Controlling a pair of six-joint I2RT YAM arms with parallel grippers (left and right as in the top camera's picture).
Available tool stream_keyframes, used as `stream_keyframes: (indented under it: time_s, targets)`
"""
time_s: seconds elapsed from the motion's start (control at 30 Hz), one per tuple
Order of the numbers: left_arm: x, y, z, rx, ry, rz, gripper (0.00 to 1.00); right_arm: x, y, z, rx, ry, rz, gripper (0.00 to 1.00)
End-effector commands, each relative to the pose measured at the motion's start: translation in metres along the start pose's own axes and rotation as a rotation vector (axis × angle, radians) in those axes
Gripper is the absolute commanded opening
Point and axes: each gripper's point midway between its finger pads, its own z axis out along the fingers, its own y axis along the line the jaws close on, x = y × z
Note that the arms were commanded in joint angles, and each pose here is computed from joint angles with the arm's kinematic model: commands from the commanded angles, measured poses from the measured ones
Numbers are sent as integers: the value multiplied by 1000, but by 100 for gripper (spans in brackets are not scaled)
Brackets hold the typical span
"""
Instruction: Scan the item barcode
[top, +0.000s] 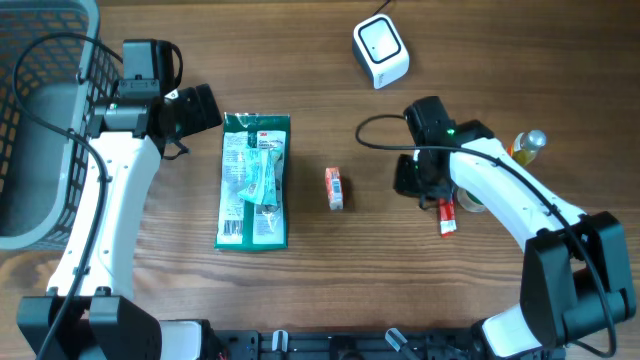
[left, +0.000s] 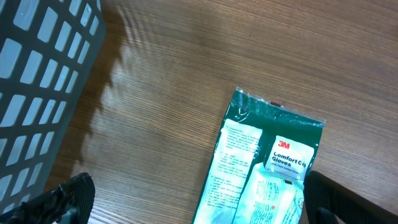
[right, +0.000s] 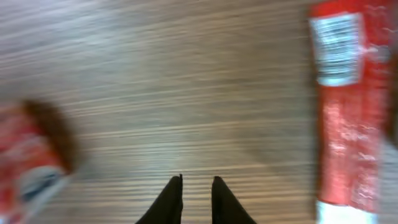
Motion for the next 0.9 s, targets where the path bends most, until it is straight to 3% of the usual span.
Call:
stream_keyframes:
  time_s: [0.0, 0.17, 0.53, 0.67, 0.77, 0.87]
  targets:
    - [-3, 2, 0, -6, -7, -14, 100, 7, 25, -1, -135, 54, -41, 23]
    - [-3, 2, 0, -6, -7, -14, 100, 6, 26, -1, -138, 49, -43, 43]
    - [-3, 2, 0, -6, -7, -14, 100, -2, 68, -16, -238, -2, -157, 58]
    - [-3, 2, 0, -6, -7, -14, 100, -11, 87, -33, -274, -38, -189, 55]
    - [-3, 2, 0, -6, -7, -14, 100, -8, 96, -32, -287, -47, -217, 34]
    - [-3, 2, 0, -6, -7, -14, 100, -3, 105, -27, -299, -54, -245, 24]
